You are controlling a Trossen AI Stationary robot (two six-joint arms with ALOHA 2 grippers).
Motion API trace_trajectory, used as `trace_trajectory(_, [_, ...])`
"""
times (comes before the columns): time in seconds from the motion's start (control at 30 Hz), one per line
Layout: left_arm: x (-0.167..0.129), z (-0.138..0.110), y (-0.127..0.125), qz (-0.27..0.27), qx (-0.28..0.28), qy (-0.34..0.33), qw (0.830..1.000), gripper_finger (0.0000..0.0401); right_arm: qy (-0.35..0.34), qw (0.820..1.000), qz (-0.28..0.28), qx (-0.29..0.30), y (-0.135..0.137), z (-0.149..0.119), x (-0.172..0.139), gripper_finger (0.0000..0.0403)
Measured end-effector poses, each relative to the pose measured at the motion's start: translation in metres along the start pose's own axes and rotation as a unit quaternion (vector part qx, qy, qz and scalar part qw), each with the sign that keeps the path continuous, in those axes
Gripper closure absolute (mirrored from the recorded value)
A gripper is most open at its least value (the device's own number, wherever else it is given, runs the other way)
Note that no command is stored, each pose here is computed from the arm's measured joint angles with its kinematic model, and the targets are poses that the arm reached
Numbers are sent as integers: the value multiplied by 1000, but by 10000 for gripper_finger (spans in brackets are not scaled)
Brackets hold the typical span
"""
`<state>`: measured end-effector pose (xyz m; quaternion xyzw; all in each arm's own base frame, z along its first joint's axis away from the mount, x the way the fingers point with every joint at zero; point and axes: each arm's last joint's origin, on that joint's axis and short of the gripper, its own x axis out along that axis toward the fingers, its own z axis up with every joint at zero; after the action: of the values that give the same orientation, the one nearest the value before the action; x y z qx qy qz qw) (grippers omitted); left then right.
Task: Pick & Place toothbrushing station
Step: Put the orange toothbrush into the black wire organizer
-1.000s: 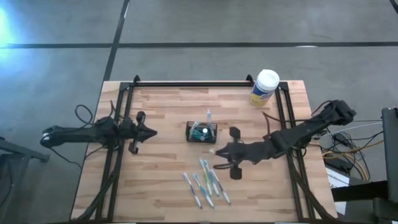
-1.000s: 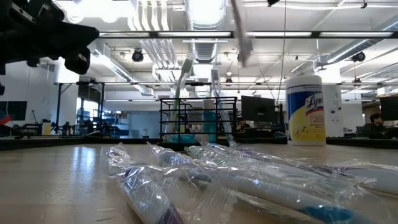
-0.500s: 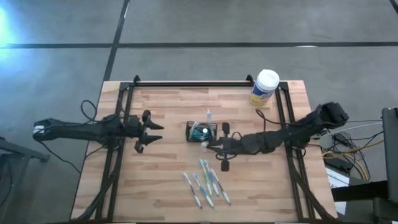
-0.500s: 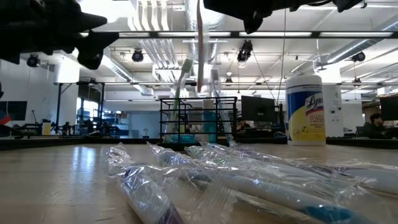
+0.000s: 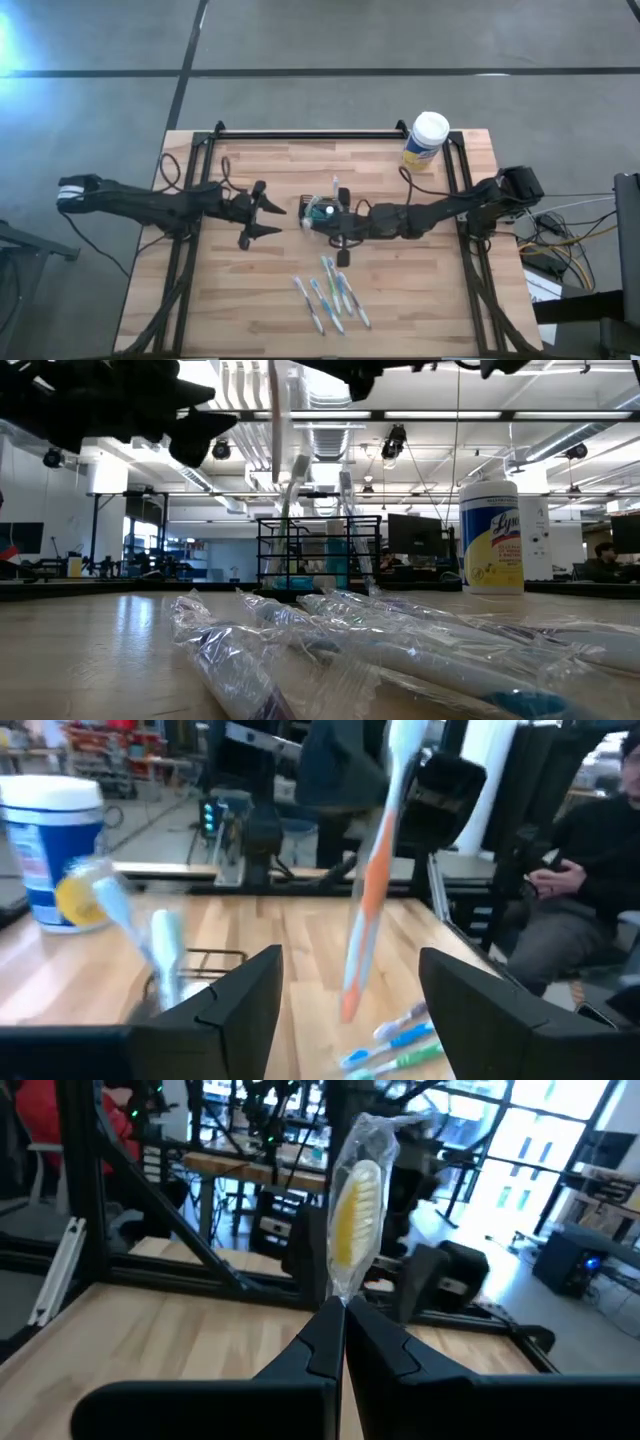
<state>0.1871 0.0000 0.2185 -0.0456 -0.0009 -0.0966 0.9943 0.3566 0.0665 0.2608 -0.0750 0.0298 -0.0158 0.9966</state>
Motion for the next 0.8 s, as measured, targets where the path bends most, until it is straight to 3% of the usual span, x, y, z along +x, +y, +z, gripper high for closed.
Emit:
trace_trajectory(0.37, [33,13,3,-33,6,16,999,162,-4,1000,-1,-17,-5,3,30,394])
trace_trajectory(0.8, [43,11,6,-35,10,-4,999,181,-9,1000,-4,-22,-6,5,32,394])
